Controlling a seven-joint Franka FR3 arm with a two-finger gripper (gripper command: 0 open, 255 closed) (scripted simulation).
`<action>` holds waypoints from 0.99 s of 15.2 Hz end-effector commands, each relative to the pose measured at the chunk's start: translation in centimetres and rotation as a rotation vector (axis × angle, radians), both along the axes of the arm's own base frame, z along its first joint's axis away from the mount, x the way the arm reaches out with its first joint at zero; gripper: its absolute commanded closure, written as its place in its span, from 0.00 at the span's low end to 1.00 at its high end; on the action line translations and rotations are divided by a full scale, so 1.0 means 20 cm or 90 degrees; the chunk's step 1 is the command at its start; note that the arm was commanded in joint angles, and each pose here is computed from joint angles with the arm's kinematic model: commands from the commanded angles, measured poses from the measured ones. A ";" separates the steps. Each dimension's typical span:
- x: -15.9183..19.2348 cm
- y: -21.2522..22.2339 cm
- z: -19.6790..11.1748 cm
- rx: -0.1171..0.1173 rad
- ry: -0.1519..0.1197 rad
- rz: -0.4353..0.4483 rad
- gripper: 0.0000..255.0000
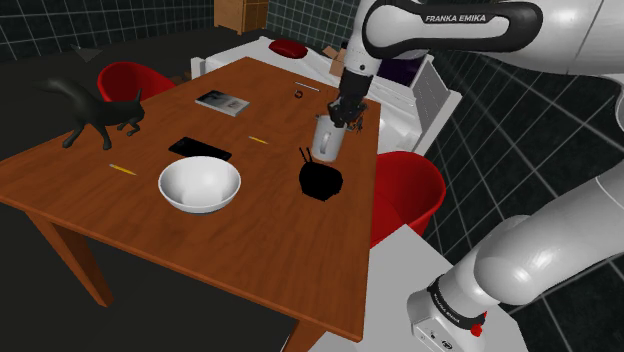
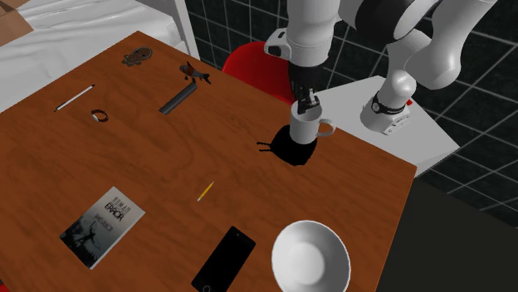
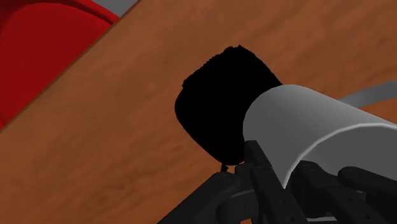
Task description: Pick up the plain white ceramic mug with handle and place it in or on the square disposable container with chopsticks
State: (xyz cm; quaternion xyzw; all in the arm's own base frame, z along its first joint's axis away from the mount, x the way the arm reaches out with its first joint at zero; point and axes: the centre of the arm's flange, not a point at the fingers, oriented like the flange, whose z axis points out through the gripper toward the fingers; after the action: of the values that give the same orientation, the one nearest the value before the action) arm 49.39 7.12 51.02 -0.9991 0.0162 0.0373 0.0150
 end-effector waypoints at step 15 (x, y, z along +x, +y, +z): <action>0.00 0.00 -0.31 0.000 0.000 0.000 1.00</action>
State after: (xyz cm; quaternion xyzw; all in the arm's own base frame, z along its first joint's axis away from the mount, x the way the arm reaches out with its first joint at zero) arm 49.41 7.09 44.92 -0.9991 0.0162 0.0372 0.0150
